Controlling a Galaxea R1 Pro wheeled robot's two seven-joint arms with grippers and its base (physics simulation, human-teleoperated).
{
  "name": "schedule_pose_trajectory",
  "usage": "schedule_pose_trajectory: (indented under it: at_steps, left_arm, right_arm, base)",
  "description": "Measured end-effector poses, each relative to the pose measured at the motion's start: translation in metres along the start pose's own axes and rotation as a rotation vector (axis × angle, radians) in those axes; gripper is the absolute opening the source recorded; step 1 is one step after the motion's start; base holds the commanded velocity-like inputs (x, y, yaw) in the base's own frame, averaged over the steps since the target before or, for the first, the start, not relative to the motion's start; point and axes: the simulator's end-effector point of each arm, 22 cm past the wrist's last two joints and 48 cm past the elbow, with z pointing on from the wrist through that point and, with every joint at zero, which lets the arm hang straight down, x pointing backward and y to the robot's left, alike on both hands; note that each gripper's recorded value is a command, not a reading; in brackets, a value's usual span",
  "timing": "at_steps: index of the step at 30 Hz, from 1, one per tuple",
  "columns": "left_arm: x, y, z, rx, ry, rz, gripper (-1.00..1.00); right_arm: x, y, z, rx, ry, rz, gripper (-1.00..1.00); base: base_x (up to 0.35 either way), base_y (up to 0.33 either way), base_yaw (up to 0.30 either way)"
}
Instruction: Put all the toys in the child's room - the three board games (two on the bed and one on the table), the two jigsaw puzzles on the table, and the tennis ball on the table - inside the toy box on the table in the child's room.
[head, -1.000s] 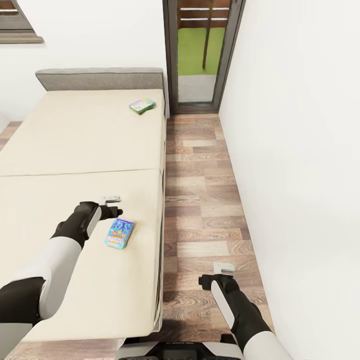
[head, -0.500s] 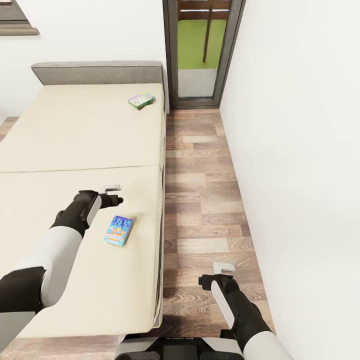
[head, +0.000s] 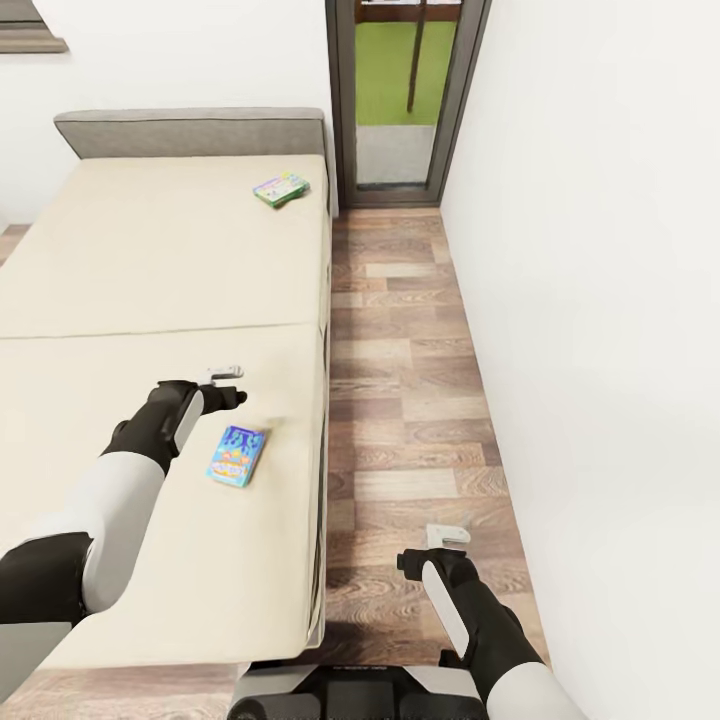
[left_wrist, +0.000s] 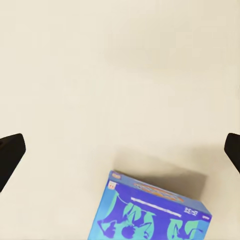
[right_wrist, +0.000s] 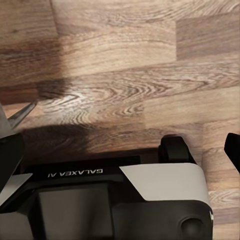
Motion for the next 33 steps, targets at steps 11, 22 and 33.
schedule_pose_trajectory:
  at_steps: [11, 22, 33]
  left_arm:
    - [0.010, -0.002, 0.009, 0.001, 0.014, 0.005, 1.00]
    - [0.009, -0.003, 0.019, 0.001, -0.023, 0.010, 1.00]
    - [0.018, -0.004, 0.028, 0.001, -0.011, 0.014, 1.00]
  right_arm:
    - [0.007, -0.001, 0.006, 0.002, 0.018, 0.000, 1.00]
    - [0.015, -0.001, 0.013, 0.003, 0.035, 0.000, 1.00]
    - [0.023, -0.002, 0.019, 0.005, 0.052, 0.000, 1.00]
  base:
    - [0.000, 0.000, 0.000]
    - [0.000, 0.000, 0.000]
    - [0.000, 0.000, 0.000]
